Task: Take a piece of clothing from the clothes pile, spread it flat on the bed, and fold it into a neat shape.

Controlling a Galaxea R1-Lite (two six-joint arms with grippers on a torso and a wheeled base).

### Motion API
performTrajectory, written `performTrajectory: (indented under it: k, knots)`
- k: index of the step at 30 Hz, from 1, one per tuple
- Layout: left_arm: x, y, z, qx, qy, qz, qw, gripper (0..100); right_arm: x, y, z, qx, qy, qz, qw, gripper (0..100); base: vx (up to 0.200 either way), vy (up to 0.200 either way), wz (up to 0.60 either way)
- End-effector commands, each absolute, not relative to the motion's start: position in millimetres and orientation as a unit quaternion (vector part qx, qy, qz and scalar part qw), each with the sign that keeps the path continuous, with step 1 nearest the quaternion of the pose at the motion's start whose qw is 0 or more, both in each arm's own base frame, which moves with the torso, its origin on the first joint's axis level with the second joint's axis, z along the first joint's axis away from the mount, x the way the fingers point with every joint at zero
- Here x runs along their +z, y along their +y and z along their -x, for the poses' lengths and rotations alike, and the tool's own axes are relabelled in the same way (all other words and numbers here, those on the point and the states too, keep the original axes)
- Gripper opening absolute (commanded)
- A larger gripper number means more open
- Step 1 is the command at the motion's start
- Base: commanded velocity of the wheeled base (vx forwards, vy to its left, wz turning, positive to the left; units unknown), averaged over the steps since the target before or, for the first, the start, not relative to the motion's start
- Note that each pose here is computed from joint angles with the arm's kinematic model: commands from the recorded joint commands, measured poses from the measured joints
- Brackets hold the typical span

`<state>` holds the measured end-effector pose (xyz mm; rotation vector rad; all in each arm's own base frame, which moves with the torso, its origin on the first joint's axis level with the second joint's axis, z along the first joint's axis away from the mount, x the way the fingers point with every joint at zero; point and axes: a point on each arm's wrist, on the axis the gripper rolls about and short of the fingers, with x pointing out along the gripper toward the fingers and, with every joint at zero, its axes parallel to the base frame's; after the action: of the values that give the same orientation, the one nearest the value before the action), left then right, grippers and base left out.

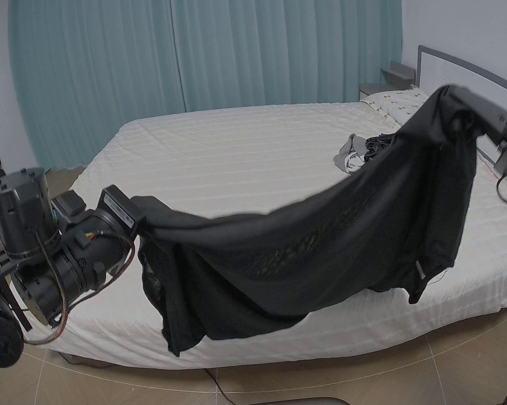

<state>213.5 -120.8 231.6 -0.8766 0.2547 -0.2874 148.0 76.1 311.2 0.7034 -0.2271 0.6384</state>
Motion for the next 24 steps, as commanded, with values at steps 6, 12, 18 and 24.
performTrajectory:
  k: [6, 12, 18, 24]
  knots:
    - [250, -122, -266, -0.093, 0.124, 0.437, 0.886, 0, 358, 64, -249, 0.249, -0.130, -0.348, 0.895, 0, 0.000, 0.000, 0.00]
    - [221, -128, -301, -0.076, 0.167, 0.443, 0.878, 0, 330, 74, -305, 0.230, -0.095, -0.343, 0.906, 0, 0.133, 0.000, 0.00]
    - [196, -136, -335, -0.056, 0.188, 0.436, 0.878, 0, 301, 79, -353, 0.215, -0.097, -0.311, 0.921, 0, 0.200, 0.000, 0.00]
    - [169, -139, -364, -0.034, 0.206, 0.429, 0.879, 0, 273, 85, -384, 0.204, -0.078, -0.294, 0.931, 0, 0.200, 0.000, 0.00]
